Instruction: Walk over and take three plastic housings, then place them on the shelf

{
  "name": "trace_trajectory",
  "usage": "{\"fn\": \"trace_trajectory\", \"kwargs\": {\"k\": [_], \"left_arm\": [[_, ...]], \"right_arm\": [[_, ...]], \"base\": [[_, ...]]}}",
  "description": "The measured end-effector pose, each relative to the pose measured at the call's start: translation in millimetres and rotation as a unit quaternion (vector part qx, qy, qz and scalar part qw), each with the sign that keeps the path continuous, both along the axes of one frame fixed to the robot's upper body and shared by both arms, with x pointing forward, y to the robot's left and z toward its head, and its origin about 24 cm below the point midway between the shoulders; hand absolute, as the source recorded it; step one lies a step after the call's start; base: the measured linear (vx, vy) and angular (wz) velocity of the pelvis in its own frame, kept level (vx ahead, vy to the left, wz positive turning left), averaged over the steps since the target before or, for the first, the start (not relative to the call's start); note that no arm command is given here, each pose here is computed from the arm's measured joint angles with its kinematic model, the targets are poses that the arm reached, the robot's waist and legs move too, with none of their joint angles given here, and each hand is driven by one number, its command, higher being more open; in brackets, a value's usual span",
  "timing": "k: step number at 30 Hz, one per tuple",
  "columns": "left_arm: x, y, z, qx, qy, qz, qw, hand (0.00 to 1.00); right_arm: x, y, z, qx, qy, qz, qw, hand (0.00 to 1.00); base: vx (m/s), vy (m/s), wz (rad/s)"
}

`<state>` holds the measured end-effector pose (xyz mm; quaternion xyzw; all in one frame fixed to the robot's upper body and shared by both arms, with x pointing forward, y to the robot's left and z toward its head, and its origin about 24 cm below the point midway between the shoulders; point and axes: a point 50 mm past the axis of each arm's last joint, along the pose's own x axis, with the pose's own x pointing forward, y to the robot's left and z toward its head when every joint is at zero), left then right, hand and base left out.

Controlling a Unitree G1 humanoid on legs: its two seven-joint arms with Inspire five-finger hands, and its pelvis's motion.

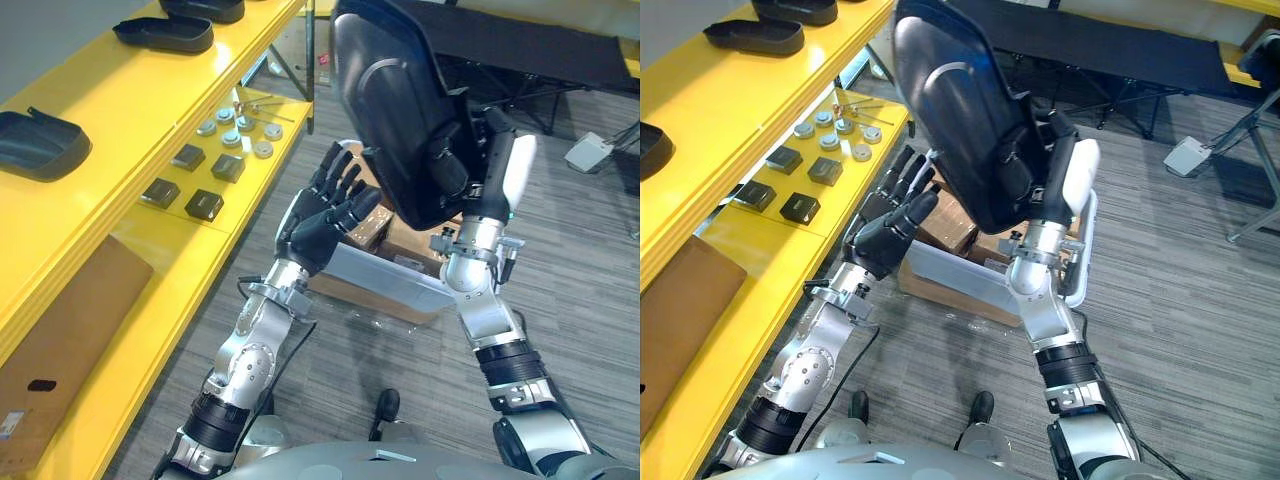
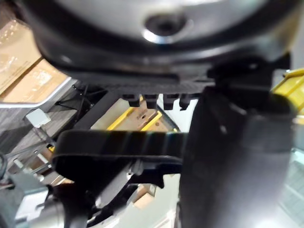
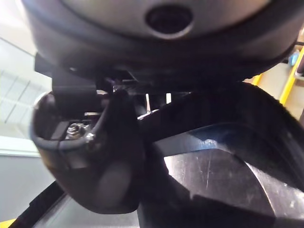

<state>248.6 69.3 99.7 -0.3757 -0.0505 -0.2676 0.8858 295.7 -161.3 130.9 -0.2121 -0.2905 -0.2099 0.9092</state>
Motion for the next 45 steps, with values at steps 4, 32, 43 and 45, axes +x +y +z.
{"fn": "trace_trajectory", "kwargs": {"k": [4, 32, 43, 45], "left_arm": [[0, -10, -2, 0.02, 0.009, -0.006, 1.0, 1.0], [21, 32, -17, 0.028, 0.115, 0.225, 0.967, 0.0], [18, 25, -46, -0.002, 0.167, 0.101, 0.981, 0.0], [18, 26, -46, -0.016, 0.162, 0.083, 0.983, 0.0]], "right_arm": [[-4, 35, -6, 0.047, 0.012, 0.079, 0.996, 0.0], [-31, 77, -54, 0.124, 0.113, 0.195, 0.966, 0.0], [-42, 75, -60, 0.104, 0.105, 0.21, 0.966, 0.0], [-44, 74, -56, 0.101, 0.098, 0.215, 0.967, 0.0]], "base": [[-0.02, -0.018, -0.07], [0.0, -0.001, -0.01], [0.0, 0.002, -0.03], [-0.01, 0.008, -0.06]]}}
